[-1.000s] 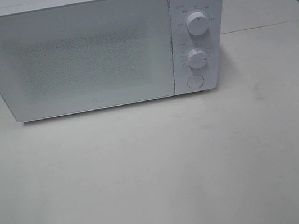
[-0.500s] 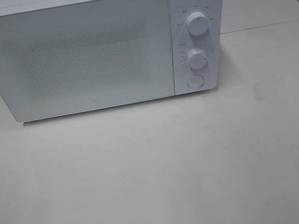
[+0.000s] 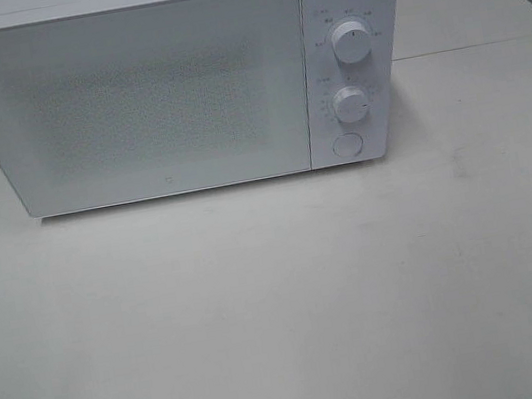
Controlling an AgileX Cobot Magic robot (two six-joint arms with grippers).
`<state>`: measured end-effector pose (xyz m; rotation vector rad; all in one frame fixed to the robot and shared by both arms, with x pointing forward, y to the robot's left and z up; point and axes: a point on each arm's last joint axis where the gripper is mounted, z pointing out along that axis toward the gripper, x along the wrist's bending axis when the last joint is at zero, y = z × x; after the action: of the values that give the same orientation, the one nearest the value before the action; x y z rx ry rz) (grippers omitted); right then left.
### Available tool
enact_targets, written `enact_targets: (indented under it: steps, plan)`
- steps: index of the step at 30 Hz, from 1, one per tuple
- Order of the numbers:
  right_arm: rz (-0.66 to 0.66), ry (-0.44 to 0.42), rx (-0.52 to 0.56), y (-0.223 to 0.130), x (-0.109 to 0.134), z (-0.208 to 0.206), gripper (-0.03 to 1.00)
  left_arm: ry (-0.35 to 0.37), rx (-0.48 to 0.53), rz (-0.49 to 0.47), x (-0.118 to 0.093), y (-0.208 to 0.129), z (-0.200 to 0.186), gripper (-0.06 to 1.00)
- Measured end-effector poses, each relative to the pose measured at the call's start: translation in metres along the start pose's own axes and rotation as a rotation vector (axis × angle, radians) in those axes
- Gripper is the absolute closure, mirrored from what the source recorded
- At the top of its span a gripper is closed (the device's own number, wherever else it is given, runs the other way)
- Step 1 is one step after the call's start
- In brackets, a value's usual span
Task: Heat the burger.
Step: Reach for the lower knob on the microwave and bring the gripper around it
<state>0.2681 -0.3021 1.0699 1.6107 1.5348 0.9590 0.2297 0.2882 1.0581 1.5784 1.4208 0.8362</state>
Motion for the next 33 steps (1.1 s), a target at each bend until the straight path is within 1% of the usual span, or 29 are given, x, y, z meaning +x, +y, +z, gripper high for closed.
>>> enact_targets:
  steps: [4, 11, 18, 29, 30, 32, 33]
  plan:
    - [-0.005, 0.007, -0.026, 0.014, 0.002, 0.014, 0.19, 0.000, 0.000, 0.000, 0.000, 0.000, 0.000, -0.04]
    - [-0.011, 0.014, -0.029, 0.027, 0.005, 0.033, 0.19, 0.000, 0.000, 0.000, 0.000, 0.000, 0.000, -0.04]
    - [-0.018, 0.024, -0.033, 0.043, 0.010, 0.065, 0.20, 0.000, 0.000, 0.000, 0.000, 0.000, 0.000, -0.04]
    - [-0.025, 0.035, -0.015, 0.053, 0.014, 0.106, 0.20, 0.000, 0.000, 0.000, 0.000, 0.000, 0.000, -0.04]
    - [-0.026, 0.039, -0.023, 0.055, 0.015, 0.114, 0.20, 0.000, 0.000, 0.000, 0.000, 0.000, 0.000, -0.04]
    - [-0.026, 0.042, -0.034, 0.055, 0.016, 0.118, 0.20, 0.000, 0.000, 0.000, 0.000, 0.000, 0.000, -0.04]
    - [-0.027, 0.049, -0.057, 0.052, 0.016, 0.126, 0.20, 0.000, 0.000, 0.000, 0.000, 0.000, 0.000, -0.04]
